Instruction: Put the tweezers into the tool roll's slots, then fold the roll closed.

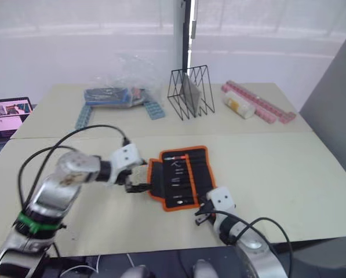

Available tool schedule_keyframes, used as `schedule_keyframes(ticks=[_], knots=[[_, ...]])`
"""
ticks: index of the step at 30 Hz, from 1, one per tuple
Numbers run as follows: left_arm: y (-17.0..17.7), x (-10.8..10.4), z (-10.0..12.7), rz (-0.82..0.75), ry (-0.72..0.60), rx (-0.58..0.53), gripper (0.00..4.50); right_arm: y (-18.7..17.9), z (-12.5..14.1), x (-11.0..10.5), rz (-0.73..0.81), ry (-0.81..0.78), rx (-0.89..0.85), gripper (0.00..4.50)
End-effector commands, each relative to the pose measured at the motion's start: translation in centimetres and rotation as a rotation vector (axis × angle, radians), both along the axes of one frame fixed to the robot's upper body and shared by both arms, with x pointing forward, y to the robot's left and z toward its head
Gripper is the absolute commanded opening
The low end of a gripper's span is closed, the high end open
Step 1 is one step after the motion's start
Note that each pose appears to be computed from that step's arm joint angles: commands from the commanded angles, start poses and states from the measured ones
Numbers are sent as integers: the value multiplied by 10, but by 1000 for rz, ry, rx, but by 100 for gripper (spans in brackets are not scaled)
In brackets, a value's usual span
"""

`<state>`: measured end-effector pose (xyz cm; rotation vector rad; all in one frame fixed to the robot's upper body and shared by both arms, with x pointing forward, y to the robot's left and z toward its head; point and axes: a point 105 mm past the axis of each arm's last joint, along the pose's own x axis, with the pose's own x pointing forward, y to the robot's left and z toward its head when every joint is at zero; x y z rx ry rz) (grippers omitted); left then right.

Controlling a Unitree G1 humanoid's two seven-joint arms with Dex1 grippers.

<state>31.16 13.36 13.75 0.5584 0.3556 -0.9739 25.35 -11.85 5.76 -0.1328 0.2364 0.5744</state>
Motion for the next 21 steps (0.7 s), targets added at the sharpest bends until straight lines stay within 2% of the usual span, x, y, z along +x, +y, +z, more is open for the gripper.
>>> schedule_keyframes(ticks=[1,3,7,9,14,18,21], knots=[[22,-11,18,104,-90,-57,447,-7,-21,-4,6,92,-28,0],[48,-21,10,218,-86,-68,447,-10,-21,-4,16,95,-40,0],[80,-44,-2,409,-85,-144,447,-17,-21,-4,30,100,-53,0],[92,-70,-15,481,-64,-152,447,-19,-21,-4,39,101,-59,0],[96,-112,-25,628,-65,-212,447,-24,-21,-2,60,107,-73,0],[99,-132,-34,774,-76,-264,447,-23,-22,-2,86,113,-79,0],[97,-142,-40,828,-75,-288,447,-24,-23,-1,92,113,-80,0]])
